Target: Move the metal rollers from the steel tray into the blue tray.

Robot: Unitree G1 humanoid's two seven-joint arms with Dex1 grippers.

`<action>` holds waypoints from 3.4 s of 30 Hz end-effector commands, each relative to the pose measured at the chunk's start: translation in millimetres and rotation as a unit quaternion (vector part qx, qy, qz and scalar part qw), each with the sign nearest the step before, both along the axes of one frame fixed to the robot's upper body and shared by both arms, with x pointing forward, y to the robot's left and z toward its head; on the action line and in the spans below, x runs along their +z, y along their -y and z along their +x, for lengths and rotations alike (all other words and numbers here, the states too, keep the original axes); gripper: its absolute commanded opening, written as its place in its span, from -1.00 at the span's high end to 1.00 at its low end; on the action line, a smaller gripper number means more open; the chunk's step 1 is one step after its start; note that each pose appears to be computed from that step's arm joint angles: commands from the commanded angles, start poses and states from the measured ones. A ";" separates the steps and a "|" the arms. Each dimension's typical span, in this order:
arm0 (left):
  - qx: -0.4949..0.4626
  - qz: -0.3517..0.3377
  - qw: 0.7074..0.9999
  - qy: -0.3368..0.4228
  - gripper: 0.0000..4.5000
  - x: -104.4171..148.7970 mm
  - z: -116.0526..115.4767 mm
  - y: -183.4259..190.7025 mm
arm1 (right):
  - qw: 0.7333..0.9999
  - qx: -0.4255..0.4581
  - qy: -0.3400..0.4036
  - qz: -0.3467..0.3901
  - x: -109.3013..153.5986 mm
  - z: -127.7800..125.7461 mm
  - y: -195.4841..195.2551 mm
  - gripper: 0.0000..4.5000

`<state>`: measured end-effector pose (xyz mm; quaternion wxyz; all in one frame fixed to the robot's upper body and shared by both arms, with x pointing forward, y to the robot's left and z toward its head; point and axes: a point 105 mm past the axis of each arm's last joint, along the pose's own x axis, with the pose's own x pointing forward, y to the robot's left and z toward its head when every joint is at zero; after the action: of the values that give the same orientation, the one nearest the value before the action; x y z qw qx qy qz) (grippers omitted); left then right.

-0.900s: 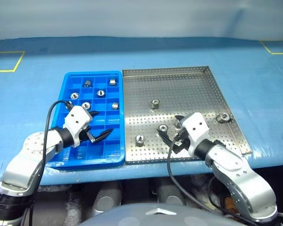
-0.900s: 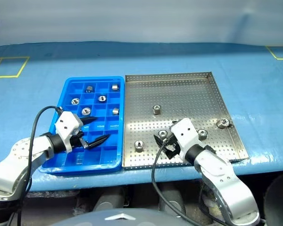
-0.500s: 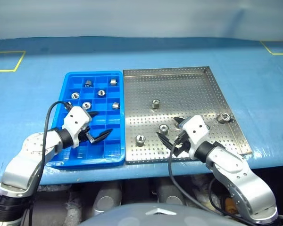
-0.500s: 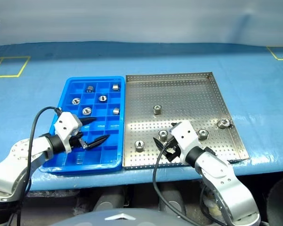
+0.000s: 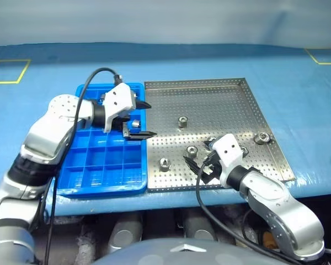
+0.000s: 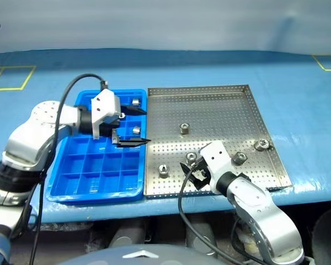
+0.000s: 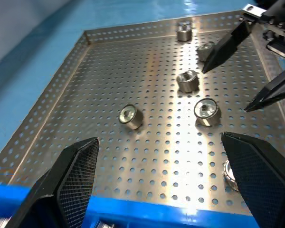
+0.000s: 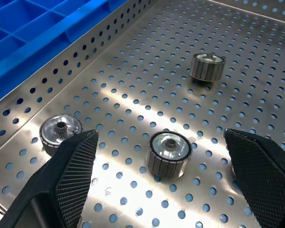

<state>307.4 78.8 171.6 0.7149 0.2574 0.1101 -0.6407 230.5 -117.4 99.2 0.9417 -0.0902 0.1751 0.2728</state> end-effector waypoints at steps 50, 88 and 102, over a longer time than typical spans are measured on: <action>-0.109 0.082 0.990 0.024 0.24 -19.9 18.3 42.9 | 0.990 -0.094 0.108 0.018 34.9 19.8 2.4 -1.00; 0.554 0.088 0.821 0.106 0.24 -67.8 -8.4 -169.3 | 0.954 0.258 0.146 0.034 28.0 25.2 -123.7 -1.00; 0.433 -0.046 0.896 0.091 -0.62 -23.1 20.3 -101.4 | 0.974 0.155 0.160 0.034 41.0 26.5 -82.6 -1.00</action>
<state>324.4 201.7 124.7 0.9430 0.2100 0.1672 -0.1966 258.0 -26.4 125.3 0.8973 -0.1292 0.0189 0.4217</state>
